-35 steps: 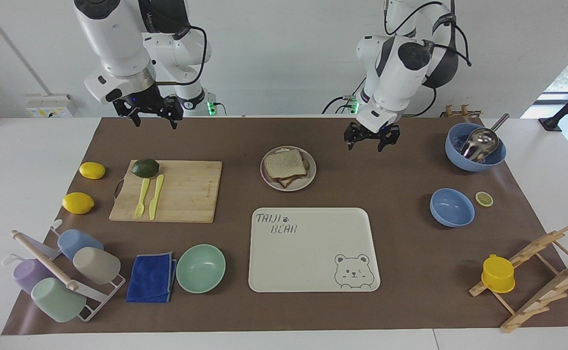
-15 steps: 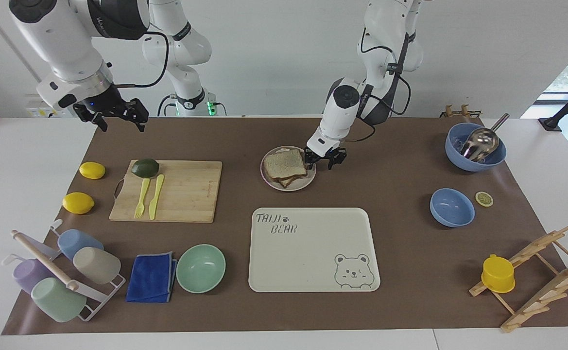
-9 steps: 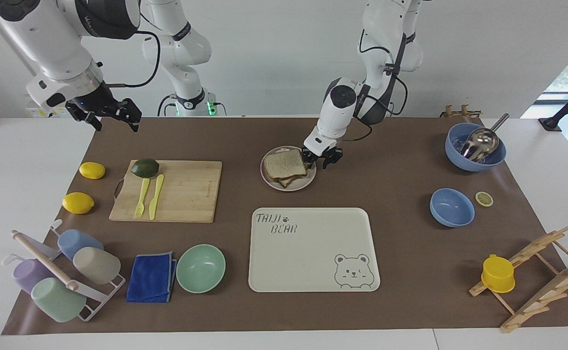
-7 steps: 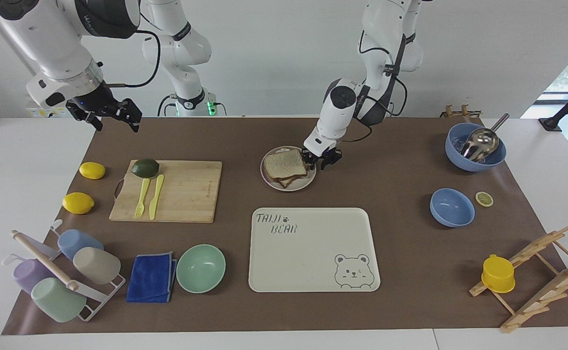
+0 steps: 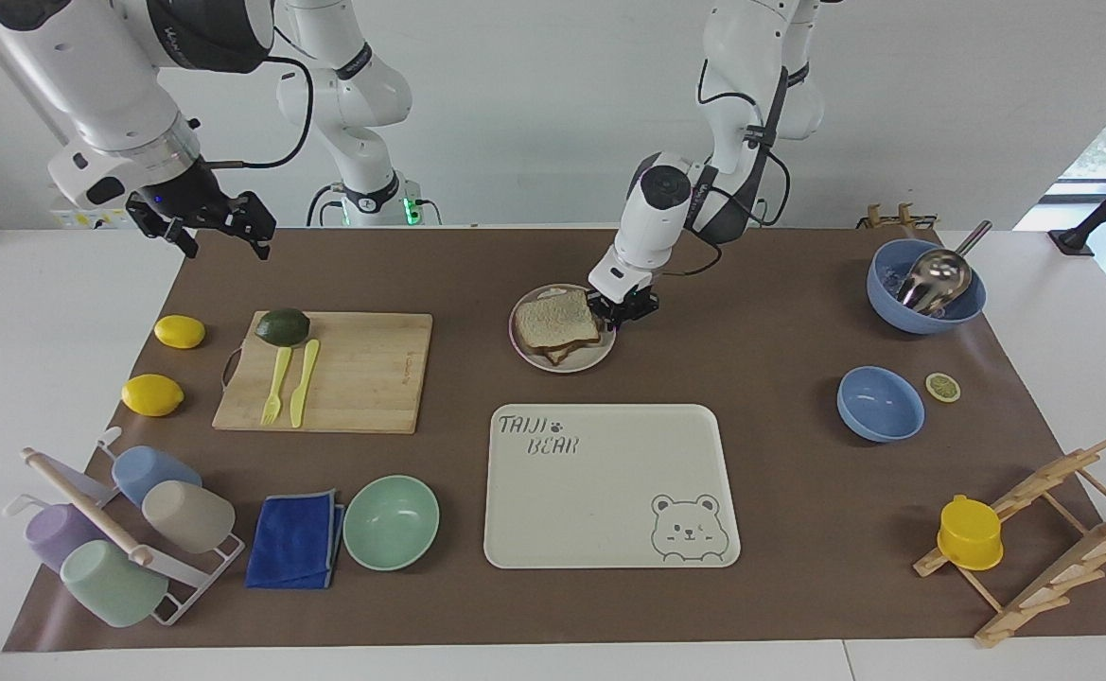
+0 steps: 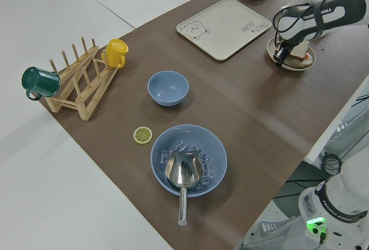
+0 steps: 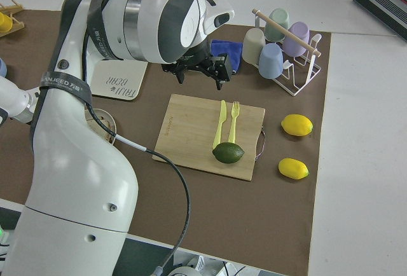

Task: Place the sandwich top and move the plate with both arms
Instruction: 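Grip the plate rim with the left gripper, then slide the plate with the left gripper onto the bear tray, then open the left gripper and lift it off the plate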

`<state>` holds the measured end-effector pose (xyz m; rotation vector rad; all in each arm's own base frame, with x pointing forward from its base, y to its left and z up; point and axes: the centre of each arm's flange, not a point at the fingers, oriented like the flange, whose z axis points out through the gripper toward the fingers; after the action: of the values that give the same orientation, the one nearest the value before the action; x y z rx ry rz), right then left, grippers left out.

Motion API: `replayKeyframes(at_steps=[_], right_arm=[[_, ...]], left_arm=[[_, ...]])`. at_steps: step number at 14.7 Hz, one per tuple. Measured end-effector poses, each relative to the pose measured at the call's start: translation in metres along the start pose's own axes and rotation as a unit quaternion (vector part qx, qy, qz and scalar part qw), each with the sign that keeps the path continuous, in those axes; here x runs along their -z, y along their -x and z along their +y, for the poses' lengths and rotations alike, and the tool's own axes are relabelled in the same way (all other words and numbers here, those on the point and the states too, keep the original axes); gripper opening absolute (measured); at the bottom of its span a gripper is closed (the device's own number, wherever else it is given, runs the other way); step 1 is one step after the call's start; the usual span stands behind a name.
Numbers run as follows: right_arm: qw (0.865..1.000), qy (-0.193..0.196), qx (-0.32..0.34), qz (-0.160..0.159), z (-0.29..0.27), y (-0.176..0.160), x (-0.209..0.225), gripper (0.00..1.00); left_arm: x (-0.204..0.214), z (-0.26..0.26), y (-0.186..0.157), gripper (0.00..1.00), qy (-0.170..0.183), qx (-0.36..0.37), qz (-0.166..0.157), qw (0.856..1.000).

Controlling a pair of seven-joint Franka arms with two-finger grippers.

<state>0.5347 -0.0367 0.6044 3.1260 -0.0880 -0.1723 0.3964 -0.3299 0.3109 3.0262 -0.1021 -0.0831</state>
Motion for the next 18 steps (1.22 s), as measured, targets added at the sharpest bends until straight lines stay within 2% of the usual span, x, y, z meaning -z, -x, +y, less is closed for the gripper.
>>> replayKeyframes(at_steps=[4, 9, 13, 16, 18], right_arm=[[1.0, -0.001, -0.008, -0.001, 0.009, 0.0, 0.0, 1.0], [1.0, -0.001, -0.006, 0.006, 0.008, 0.004, 0.006, 1.0], [1.0, -0.002, -0.008, 0.007, 0.01, 0.005, 0.008, 1.0], [1.0, -0.002, -0.008, 0.007, 0.01, 0.005, 0.008, 1.0], [1.0, -0.002, -0.008, 0.007, 0.01, 0.005, 0.008, 1.0]], left_arm=[[0.016, -0.008, -0.016, 0.04, 0.009, 0.02, -0.004, 1.0], [0.1, -0.036, -0.074, 0.04, 0.038, 0.044, -0.03, 0.998], [0.157, -0.063, -0.119, 0.04, 0.079, 0.077, -0.003, 0.994], [0.173, -0.086, -0.165, 0.04, 0.093, 0.085, 0.017, 0.992], [0.172, -0.092, -0.199, 0.04, 0.098, 0.088, 0.014, 0.991]])
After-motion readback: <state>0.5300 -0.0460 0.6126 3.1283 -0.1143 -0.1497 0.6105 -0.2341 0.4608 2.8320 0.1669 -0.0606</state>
